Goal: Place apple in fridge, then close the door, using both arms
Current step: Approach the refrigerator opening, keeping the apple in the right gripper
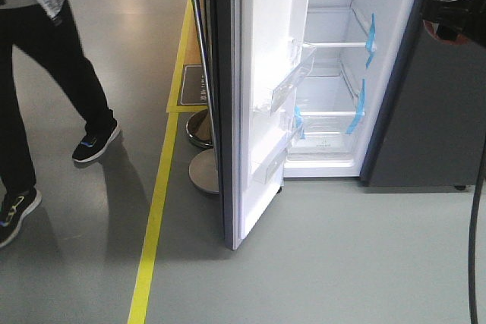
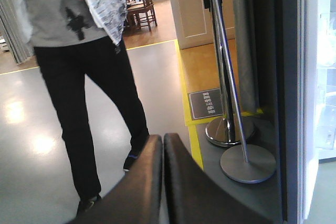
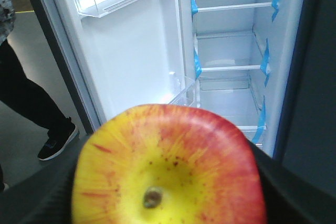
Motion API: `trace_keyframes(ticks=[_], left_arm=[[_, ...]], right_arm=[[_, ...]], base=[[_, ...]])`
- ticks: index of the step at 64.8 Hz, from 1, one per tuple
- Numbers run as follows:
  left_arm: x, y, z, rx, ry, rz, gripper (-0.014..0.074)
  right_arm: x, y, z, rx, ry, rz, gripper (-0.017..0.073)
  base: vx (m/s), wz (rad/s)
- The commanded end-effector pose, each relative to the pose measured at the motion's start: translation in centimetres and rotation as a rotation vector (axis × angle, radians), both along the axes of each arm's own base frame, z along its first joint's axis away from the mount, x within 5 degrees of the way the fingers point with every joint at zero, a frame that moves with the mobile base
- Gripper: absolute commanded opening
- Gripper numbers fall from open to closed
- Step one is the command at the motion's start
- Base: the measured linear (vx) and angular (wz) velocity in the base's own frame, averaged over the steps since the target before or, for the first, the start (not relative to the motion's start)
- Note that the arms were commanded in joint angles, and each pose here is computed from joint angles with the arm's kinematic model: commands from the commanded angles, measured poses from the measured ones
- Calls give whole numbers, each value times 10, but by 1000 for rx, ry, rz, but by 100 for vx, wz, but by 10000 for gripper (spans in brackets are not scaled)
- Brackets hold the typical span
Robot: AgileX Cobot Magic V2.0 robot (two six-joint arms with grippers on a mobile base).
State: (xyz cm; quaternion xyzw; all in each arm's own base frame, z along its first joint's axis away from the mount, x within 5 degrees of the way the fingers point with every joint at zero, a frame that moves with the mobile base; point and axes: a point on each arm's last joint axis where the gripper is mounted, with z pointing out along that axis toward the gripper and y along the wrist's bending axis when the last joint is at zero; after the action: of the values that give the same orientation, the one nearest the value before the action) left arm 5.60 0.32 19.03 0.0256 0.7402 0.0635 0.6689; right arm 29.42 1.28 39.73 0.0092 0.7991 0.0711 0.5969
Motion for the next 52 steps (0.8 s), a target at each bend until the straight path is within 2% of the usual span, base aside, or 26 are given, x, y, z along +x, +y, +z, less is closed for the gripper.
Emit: trace_keyframes(ticks=[1, 52], left_arm=[[0, 0, 0, -9, -72, -3, -6], [0, 0, 0, -9, -72, -3, -6]], right_arm=[[-7, -4, 25, 4, -133, -29, 152], [-7, -4, 25, 4, -133, -29, 152]], base=[[7, 1], [7, 2]])
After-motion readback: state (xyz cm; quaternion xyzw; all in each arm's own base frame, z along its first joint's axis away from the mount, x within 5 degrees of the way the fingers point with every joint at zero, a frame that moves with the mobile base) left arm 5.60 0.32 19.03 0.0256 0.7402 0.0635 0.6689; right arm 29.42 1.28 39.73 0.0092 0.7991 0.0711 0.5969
